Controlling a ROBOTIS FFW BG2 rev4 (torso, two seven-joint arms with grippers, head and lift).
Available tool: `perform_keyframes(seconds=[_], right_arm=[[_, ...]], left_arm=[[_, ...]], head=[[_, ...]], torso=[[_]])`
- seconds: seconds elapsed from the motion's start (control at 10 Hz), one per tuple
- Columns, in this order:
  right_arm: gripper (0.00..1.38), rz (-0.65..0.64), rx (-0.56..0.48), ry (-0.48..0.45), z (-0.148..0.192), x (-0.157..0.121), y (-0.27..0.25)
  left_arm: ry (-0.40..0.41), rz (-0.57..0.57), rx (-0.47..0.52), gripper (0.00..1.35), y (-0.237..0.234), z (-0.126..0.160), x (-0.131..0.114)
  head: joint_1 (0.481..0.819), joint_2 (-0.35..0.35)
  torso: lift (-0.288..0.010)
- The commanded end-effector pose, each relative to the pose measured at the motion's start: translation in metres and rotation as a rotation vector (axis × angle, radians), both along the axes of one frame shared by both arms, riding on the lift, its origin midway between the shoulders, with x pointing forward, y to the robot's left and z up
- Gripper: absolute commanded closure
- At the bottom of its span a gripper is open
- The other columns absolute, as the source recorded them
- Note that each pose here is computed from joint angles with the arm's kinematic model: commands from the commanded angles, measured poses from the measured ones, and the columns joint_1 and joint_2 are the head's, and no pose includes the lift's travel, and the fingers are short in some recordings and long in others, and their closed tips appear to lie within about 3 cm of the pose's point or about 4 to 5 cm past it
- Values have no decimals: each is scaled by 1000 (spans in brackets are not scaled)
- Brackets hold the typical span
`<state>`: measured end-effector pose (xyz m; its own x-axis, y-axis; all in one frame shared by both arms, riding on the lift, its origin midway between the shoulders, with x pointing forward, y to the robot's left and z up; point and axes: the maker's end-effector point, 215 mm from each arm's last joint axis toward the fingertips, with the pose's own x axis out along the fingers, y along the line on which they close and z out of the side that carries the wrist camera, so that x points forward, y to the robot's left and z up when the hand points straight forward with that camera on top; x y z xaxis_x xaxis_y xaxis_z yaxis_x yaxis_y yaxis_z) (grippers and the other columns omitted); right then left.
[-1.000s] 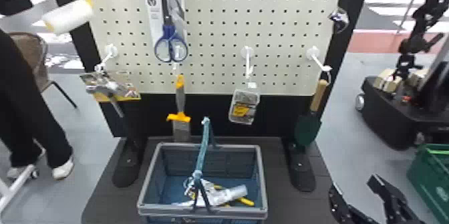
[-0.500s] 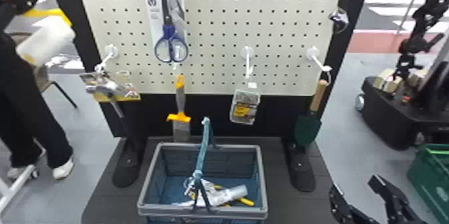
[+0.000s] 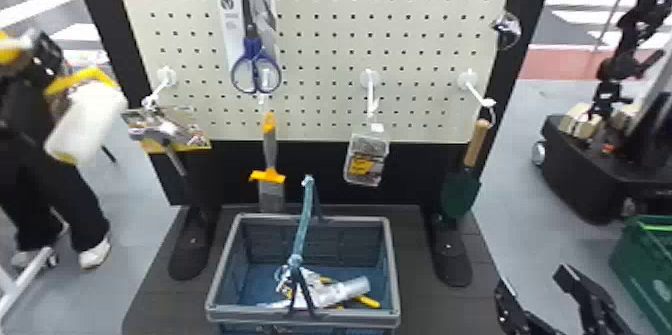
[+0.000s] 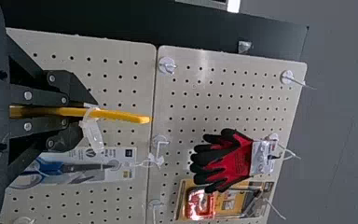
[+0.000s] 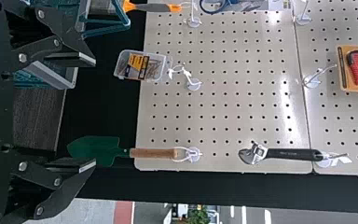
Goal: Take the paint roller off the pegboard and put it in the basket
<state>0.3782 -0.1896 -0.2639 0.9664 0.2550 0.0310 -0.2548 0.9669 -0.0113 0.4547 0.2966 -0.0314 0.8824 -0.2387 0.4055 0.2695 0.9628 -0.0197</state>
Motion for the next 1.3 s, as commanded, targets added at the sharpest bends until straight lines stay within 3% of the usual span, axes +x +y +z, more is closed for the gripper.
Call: perform_keyframes(seconds=[0.0, 0.2, 0.4, 0.7, 1.2], right_arm=[[498, 1, 0, 2, -1, -1, 1], [498, -1, -2, 9, -6, 0, 0], [498, -8, 0, 11, -7, -1, 0], [498, -7, 3, 4, -4, -1, 0], [498, -8, 4, 2, -3, 0, 0]], left_arm=[[46, 4, -39, 1214, -9, -27, -3], [113, 39, -49, 1216, -9, -65, -4], [229, 33, -156, 1216, -3, -139, 11], [318, -29, -280, 1216, -24, -202, 28], [405, -120, -365, 1214, -64, -253, 52]], head=[[549, 0], [549, 0], [549, 0], [549, 0], [549, 0]], torso=[[-100], [-100], [-100], [-100], [-100]])
